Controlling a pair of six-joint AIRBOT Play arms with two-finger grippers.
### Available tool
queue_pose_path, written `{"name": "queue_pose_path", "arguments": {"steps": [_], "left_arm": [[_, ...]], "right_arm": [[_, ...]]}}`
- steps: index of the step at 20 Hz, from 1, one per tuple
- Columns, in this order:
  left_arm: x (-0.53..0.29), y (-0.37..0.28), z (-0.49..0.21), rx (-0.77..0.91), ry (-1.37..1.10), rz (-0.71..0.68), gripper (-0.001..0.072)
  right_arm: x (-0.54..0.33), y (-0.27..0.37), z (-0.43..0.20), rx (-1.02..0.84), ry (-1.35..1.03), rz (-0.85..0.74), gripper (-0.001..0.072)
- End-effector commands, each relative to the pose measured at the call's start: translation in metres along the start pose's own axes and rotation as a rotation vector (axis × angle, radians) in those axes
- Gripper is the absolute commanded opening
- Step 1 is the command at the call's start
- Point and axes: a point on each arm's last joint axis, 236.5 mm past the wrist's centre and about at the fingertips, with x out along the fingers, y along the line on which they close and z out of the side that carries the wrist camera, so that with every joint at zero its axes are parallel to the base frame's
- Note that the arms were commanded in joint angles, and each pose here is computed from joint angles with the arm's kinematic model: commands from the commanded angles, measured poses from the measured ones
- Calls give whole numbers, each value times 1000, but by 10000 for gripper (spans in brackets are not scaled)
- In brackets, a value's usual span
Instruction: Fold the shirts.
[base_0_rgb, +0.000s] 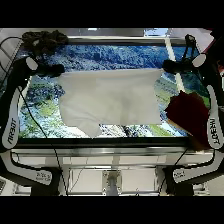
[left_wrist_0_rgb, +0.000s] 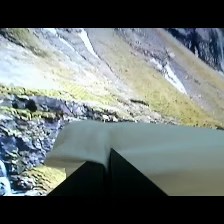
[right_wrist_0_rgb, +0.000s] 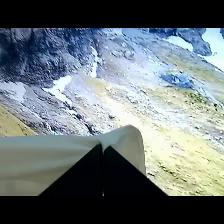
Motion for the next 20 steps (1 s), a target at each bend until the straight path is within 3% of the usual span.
{"name": "queue_pose_path", "arguments": {"steps": [1,9,20], "left_arm": [[24,6,-56,-1,208,9,14],[72,6,-130,-49,430,-16,14],[77,26,-141,-1,461,66,14]], "right_arm": [[15,-7,-36,-12,141,-19,20],[92,-7,-130,2,329,-20,20],[100,-27,-116,-6,256,-94,20]]}}
